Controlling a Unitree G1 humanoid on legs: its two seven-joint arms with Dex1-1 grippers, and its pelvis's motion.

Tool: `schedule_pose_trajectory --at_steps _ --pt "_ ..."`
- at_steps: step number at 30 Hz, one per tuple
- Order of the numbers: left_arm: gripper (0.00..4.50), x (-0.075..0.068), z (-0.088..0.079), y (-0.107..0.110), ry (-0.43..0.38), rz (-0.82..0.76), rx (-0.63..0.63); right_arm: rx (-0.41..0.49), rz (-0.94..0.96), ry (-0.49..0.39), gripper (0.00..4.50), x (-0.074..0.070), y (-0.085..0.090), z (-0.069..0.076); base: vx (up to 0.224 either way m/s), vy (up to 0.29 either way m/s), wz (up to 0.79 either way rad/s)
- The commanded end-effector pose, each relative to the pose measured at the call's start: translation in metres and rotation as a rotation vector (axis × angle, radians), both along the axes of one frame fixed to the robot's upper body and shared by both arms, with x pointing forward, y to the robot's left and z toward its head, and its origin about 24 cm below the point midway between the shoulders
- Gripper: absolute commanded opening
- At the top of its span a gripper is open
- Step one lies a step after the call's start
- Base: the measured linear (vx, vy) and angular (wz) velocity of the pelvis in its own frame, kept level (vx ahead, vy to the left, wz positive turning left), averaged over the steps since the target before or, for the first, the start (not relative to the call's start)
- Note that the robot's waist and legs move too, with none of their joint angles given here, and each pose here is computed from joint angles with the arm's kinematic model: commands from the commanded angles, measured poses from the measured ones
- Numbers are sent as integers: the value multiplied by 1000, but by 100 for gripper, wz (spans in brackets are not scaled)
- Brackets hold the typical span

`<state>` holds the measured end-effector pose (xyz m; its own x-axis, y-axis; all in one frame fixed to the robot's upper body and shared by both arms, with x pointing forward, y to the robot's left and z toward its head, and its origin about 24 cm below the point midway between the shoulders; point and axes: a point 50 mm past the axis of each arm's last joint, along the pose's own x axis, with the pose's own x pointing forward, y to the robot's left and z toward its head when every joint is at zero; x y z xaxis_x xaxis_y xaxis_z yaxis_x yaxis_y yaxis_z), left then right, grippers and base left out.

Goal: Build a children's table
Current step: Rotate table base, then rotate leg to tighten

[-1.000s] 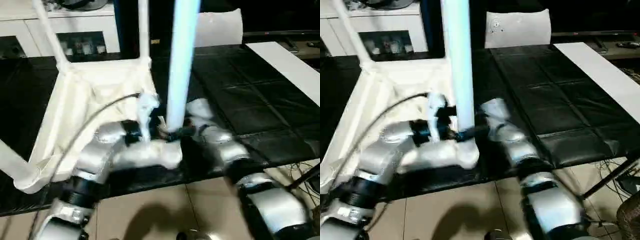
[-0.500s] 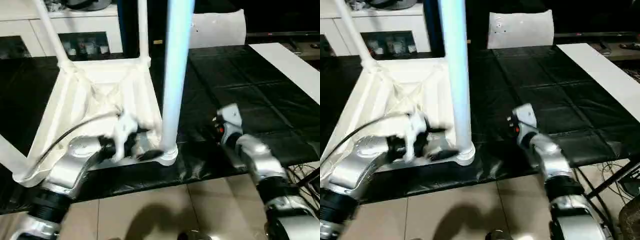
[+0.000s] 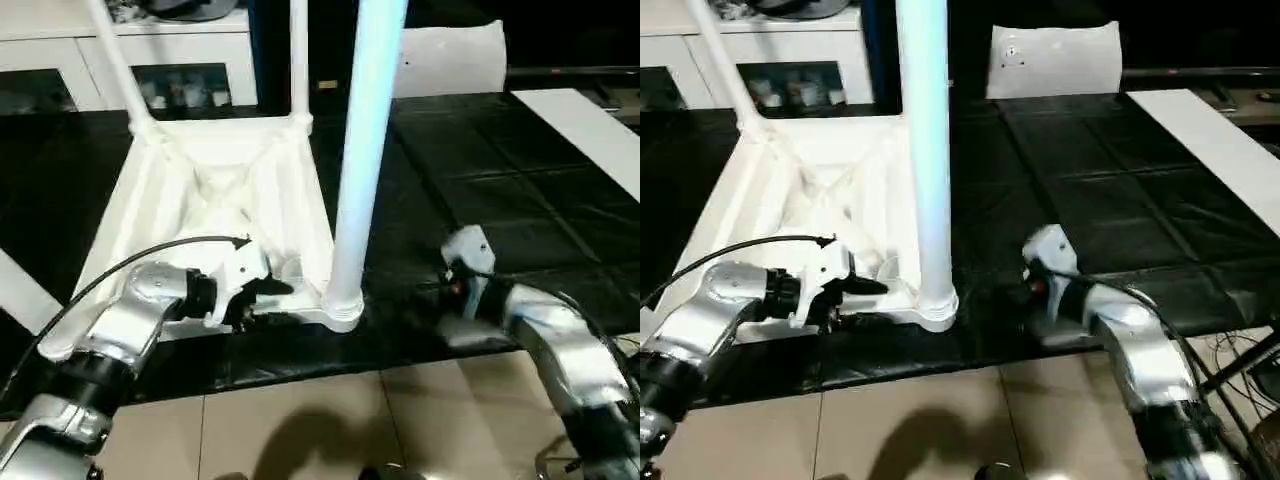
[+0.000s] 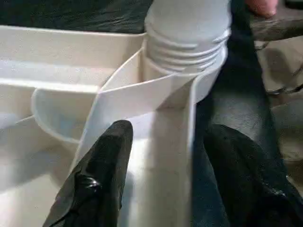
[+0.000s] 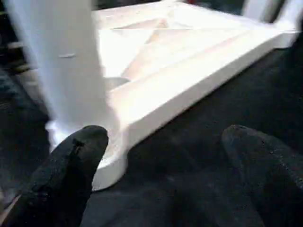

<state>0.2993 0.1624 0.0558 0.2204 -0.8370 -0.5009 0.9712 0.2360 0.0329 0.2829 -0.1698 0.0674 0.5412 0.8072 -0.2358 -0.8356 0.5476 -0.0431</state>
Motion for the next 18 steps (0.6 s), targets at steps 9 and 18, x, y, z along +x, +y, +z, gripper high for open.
schedule_pose_trajectory --at_steps 9,18 --pt "166 2 -3 1 19 13 7 28 137 50 450 -10 14 10 0 0 0" --pt "94 3 -7 5 33 -6 58 22 154 67 450 -9 16 14 0 0 0"
